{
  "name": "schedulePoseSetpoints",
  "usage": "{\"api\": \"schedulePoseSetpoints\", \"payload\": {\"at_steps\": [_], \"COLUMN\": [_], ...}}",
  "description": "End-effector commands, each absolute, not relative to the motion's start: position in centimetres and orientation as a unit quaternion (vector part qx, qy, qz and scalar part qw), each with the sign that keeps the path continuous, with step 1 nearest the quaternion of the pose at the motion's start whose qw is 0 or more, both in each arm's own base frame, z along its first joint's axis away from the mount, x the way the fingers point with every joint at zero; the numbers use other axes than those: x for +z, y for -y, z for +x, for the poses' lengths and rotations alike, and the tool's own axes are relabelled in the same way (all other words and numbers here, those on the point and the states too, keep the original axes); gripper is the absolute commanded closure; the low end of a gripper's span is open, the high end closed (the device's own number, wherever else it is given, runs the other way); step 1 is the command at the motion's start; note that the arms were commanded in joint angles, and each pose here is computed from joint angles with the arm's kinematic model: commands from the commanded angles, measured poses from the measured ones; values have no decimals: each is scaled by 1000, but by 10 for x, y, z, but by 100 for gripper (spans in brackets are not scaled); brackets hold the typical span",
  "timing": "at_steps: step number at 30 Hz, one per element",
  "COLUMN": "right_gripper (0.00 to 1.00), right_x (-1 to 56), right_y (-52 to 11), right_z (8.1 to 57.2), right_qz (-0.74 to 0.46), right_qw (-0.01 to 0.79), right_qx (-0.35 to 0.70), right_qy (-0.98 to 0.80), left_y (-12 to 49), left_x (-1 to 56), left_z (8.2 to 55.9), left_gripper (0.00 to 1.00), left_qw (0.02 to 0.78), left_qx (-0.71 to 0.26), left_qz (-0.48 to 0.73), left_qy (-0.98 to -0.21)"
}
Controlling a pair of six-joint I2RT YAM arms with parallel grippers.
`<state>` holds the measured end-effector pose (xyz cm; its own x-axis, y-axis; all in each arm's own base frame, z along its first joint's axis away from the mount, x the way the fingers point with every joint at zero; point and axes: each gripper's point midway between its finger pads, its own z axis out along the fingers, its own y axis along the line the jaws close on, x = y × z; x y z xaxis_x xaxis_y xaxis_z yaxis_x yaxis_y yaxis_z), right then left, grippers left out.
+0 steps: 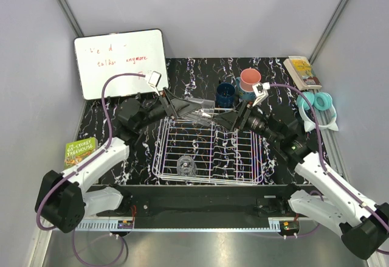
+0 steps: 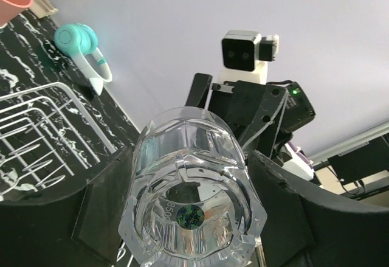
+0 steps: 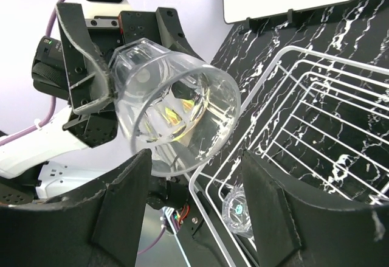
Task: Unload the cups from the dish rack
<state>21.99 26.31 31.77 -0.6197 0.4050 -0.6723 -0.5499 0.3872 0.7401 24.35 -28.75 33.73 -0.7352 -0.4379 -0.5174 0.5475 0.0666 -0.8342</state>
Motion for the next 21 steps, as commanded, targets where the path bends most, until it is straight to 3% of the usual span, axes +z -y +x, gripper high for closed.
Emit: {"api": "schedulePoseSetpoints", "payload": {"at_steps": [1, 21], "right_gripper": [32, 34], "right_x": [340, 363], "right_y": [-256, -301], "right_z": [209, 198], "right_qz": [-67, -128], "right_qw": [467, 442], "right_qx": [553, 602], "right_qy": [-687, -652], "left_y": [274, 274], "left_x": [361, 356], "left_z": [251, 255], "left_gripper": [100, 100], "left_qw": [430, 412], "left_qx": [-658, -674], "left_qz": [48, 36], "left_qy": [-616, -612]}}
